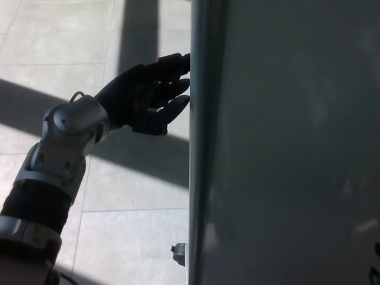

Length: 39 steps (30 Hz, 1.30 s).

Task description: A white board is being place on the right hand side and parallel to the robot and the robot uses its left hand to grab on the leftside of the whiteboard and drag the whiteboard from the right hand side to the left hand side

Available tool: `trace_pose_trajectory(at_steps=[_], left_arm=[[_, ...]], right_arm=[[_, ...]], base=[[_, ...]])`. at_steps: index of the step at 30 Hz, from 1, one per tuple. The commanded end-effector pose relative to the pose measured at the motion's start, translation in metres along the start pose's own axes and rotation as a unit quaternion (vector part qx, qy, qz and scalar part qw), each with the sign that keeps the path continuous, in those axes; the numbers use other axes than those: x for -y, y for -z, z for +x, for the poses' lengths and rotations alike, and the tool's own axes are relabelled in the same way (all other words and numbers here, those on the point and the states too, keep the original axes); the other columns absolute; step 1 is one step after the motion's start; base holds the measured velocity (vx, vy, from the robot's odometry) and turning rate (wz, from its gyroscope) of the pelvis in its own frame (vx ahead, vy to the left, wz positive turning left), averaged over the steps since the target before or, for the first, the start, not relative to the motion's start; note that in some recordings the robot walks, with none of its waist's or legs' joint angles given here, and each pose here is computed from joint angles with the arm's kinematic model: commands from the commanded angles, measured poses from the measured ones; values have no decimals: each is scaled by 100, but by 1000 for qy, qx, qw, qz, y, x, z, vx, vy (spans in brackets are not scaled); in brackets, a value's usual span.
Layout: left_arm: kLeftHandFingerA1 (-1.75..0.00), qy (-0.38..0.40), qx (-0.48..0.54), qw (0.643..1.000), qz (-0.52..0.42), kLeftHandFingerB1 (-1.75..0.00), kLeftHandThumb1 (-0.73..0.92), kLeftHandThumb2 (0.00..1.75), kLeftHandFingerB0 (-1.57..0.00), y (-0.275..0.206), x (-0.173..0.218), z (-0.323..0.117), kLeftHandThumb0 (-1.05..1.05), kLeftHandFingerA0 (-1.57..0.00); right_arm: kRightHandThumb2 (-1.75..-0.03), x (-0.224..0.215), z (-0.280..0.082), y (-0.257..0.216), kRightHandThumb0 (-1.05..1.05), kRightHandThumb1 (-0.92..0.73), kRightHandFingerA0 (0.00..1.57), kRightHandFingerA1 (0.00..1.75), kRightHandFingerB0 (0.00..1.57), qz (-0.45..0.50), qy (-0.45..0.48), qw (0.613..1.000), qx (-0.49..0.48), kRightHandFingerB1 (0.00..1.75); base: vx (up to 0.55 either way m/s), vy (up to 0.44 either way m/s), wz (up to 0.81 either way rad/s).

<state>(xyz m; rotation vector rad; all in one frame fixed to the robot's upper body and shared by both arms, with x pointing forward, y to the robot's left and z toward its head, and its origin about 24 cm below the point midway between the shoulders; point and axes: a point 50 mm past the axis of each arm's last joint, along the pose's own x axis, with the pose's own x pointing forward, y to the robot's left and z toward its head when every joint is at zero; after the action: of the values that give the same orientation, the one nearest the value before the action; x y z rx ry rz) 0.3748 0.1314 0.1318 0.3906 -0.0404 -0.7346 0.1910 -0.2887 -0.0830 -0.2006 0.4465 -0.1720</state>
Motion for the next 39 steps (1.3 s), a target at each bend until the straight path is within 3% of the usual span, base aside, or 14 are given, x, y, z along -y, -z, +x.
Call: trace_pose_trajectory(at_steps=[1,4,5,8,12,13,18,19,25,26,32,35,36,39], left_arm=[[-9,24,3,999,26,-4,72,113,0,-2,8,-1,-98,0],[-9,26,8,999,18,-4,72,113,0,-1,10,-1,-98,0],[-2,25,12,999,17,-1,83,118,0,-1,10,-2,-103,0],[-11,18,15,999,30,-9,80,117,0,1,8,-6,-92,0],[-5,21,12,999,25,-3,84,118,0,1,7,-8,-99,0],[-3,23,0,1000,6,0,81,115,0,4,4,-12,-102,0],[-3,21,-4,1000,10,0,80,115,0,4,1,-15,-103,0],[-3,6,-19,1000,1,0,73,111,0,12,-10,-25,-102,0],[0,-6,-20,1000,0,0,74,112,0,15,-22,-40,-103,0],[-1,-7,-19,1000,-1,0,73,111,0,16,-24,-42,-102,0],[0,-7,-22,1000,-13,0,69,109,0,15,-26,-47,-102,0],[-1,-4,-21,1000,-13,0,70,109,0,12,-26,-51,-102,0],[0,7,-13,1000,-7,0,73,108,0,10,-25,-53,-102,0],[0,17,-2,1000,7,-1,72,108,0,7,-20,-54,-101,0]], right_arm=[[-66,3,1,-3,-56,-90,30,37,16,1,-3,1000,8,29],[-66,3,1,-3,-56,-90,30,37,16,12,-7,1000,10,29],[-66,3,0,-3,-57,-90,32,37,17,5,-5,1000,10,29],[-65,1,1,-2,-57,-88,32,37,18,8,-3,1000,8,29],[-65,1,0,-2,-56,-89,33,37,18,-7,-1,1000,6,29],[-66,1,0,-1,-55,-88,27,37,14,38,-13,999,7,29],[-66,2,0,-3,-54,-89,30,37,16,18,-8,1000,11,29],[-65,3,2,-5,-55,-90,30,37,17,6,-12,1000,10,29],[-65,4,2,-5,-57,-88,31,37,17,6,-12,1000,11,29],[-88,3,3,-5,-62,-73,23,45,14,18,-8,1000,10,39],[-89,2,2,-4,-64,-74,23,45,14,16,-10,1000,8,39],[-88,2,2,-3,-62,-75,21,44,13,29,-14,999,9,39],[-66,1,2,-5,-56,-90,30,37,17,10,-16,1000,11,29],[-66,2,3,-6,-58,-90,31,36,17,3,-13,1000,11,28]], base=[[0,0,0],[0,0,0],[0,0,0],[0,0,0],[0,0,0],[0,0,0],[0,0,0],[0,0,0],[0,0,0],[0,0,0],[0,0,0],[0,0,0],[0,0,0],[0,0,0]])
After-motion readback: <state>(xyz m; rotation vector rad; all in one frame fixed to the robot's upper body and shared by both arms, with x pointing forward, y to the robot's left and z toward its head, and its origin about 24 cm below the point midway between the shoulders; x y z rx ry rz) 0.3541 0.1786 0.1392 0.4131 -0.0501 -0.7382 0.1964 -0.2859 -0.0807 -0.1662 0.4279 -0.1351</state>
